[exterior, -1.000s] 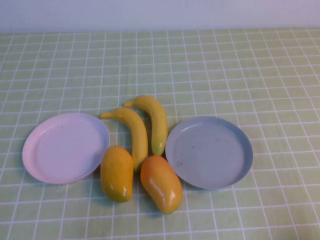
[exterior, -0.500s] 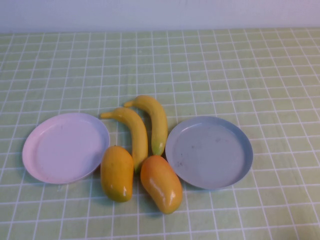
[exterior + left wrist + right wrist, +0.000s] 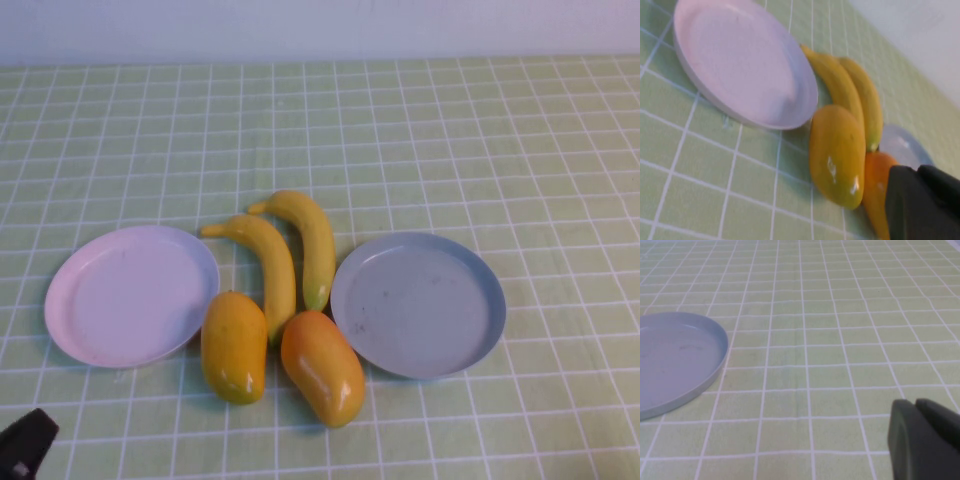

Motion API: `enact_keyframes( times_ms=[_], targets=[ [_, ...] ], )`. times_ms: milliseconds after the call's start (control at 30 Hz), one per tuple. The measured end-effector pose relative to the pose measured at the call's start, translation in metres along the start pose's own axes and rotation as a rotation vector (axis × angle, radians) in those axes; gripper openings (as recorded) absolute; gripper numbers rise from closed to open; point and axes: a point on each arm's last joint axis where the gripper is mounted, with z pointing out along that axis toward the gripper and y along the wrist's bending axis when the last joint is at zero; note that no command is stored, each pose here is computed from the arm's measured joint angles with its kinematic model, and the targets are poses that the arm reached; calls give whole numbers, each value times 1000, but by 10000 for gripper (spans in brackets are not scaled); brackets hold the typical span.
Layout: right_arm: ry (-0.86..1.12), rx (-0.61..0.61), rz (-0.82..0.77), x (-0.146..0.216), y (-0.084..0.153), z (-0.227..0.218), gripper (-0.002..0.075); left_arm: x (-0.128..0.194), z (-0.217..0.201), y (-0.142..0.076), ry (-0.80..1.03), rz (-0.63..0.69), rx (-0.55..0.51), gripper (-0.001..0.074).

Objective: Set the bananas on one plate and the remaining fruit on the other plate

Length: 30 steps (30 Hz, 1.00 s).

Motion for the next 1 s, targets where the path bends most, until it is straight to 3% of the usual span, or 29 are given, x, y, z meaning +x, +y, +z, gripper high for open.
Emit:
enact_keyframes(
  times_ms=[300,567,733,1000],
  targets=[
    [0,0,0,0,0,0,-15,-50,30,-49,446,256,-104,0],
    [0,0,0,0,0,0,-15,-83,91,-62,676,384,-132,0],
    [0,0,0,0,0,0,-15,-71,124,-77,768,477,-153,0],
    [0,0,0,0,0,0,-15,-30,174,-125,924,639,-184,0]
  ],
)
